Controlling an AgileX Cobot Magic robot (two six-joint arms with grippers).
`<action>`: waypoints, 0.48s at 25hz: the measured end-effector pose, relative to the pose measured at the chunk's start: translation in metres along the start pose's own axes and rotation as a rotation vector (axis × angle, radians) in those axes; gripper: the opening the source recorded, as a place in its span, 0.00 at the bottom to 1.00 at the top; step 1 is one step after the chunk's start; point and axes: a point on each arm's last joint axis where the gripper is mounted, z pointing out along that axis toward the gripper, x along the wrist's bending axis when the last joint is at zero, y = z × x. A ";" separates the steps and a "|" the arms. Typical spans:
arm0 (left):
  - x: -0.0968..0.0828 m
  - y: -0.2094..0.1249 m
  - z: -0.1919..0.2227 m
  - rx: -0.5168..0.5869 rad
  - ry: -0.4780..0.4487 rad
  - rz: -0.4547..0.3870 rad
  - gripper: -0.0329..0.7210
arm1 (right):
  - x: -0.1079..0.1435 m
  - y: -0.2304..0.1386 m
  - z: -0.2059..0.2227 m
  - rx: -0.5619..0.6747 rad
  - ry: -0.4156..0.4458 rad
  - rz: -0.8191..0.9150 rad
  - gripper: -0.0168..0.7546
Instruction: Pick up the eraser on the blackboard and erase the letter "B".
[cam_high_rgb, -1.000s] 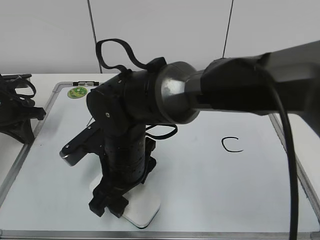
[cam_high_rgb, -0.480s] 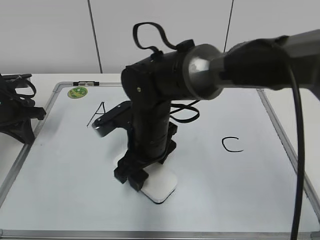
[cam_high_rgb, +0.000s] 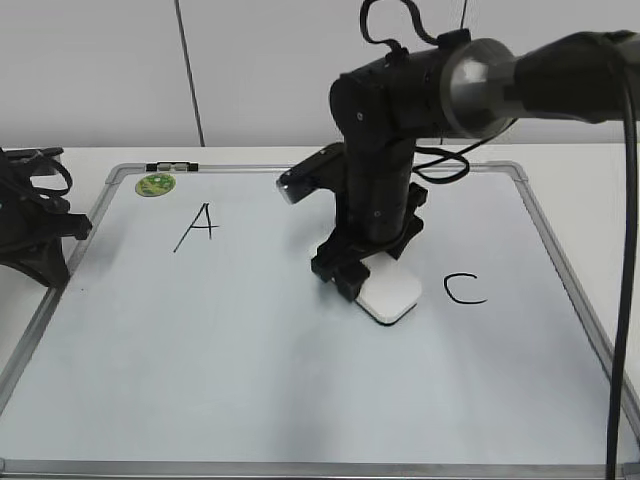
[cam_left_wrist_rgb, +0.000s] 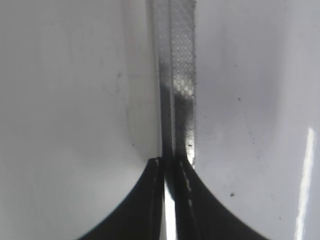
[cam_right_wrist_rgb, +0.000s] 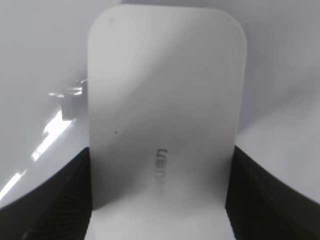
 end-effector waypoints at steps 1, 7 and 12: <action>0.000 0.000 0.000 0.000 0.000 0.000 0.06 | -0.003 0.004 -0.007 -0.011 -0.009 0.001 0.74; 0.000 0.000 0.000 0.000 0.000 0.000 0.06 | -0.010 0.018 -0.053 -0.062 -0.027 0.017 0.74; 0.000 0.000 0.000 0.000 0.000 0.000 0.06 | -0.028 0.010 -0.083 -0.101 -0.056 0.051 0.74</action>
